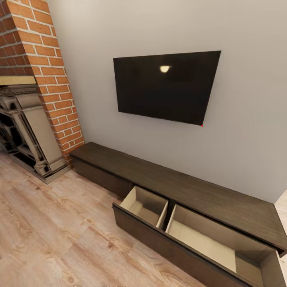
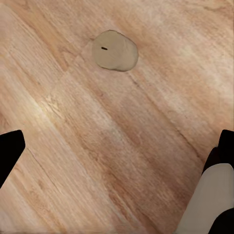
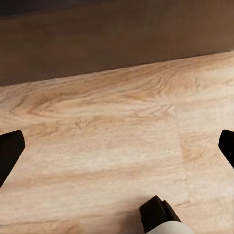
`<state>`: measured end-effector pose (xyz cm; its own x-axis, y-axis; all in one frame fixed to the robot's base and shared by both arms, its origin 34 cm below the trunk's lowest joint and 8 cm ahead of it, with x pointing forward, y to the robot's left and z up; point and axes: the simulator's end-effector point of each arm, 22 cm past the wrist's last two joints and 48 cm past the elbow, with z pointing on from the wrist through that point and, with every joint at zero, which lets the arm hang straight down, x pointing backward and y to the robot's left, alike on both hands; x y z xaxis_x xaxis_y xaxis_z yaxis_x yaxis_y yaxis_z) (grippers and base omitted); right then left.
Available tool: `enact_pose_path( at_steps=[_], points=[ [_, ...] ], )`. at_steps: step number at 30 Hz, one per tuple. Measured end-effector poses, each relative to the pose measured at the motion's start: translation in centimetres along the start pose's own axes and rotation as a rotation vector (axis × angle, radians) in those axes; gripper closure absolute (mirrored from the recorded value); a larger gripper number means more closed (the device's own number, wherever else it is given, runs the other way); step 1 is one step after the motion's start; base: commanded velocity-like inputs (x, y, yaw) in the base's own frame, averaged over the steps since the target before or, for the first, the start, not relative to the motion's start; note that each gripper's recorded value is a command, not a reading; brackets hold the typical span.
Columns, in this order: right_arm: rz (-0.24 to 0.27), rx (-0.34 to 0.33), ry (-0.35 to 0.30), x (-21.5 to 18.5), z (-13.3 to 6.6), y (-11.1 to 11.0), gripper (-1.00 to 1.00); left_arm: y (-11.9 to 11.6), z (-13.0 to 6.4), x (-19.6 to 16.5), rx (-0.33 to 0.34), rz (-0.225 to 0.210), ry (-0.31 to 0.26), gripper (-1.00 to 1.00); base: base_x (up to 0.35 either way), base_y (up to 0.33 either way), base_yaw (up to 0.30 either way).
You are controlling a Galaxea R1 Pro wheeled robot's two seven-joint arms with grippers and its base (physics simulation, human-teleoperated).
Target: Place each of the two pumpkins and all three candles from the living room inside a cabinet in the living room (use any cabinet), then make sure every cabinet is closed, and position the cauldron so it is next to a table in the living room.
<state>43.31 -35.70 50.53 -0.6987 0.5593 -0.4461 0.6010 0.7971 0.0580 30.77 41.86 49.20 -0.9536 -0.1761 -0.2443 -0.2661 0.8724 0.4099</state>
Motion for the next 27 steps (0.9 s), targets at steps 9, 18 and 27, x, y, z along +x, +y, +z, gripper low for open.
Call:
enact_pose_path(
  at_steps=[9, 18, 27],
  points=[
    [0.0, -0.001, -0.001, -0.05, 0.0, 0.03, -1.0, 0.0, 0.0, 0.0, 0.0, 0.0, 0.0, -1.0, 0.0, 0.0, 0.288],
    [0.0, -0.001, -0.001, -0.04, 0.0, 0.03, -1.0, 0.0, 0.0, 0.0, 0.0, 0.0, 0.0, -1.0, 0.0, 0.0, 0.288],
    [0.0, -0.001, -0.001, -0.07, 0.0, 0.05, -1.0, 0.0, 0.0, 0.0, 0.0, 0.0, 0.0, -1.0, 0.0, 0.0, 0.288]
  ],
)
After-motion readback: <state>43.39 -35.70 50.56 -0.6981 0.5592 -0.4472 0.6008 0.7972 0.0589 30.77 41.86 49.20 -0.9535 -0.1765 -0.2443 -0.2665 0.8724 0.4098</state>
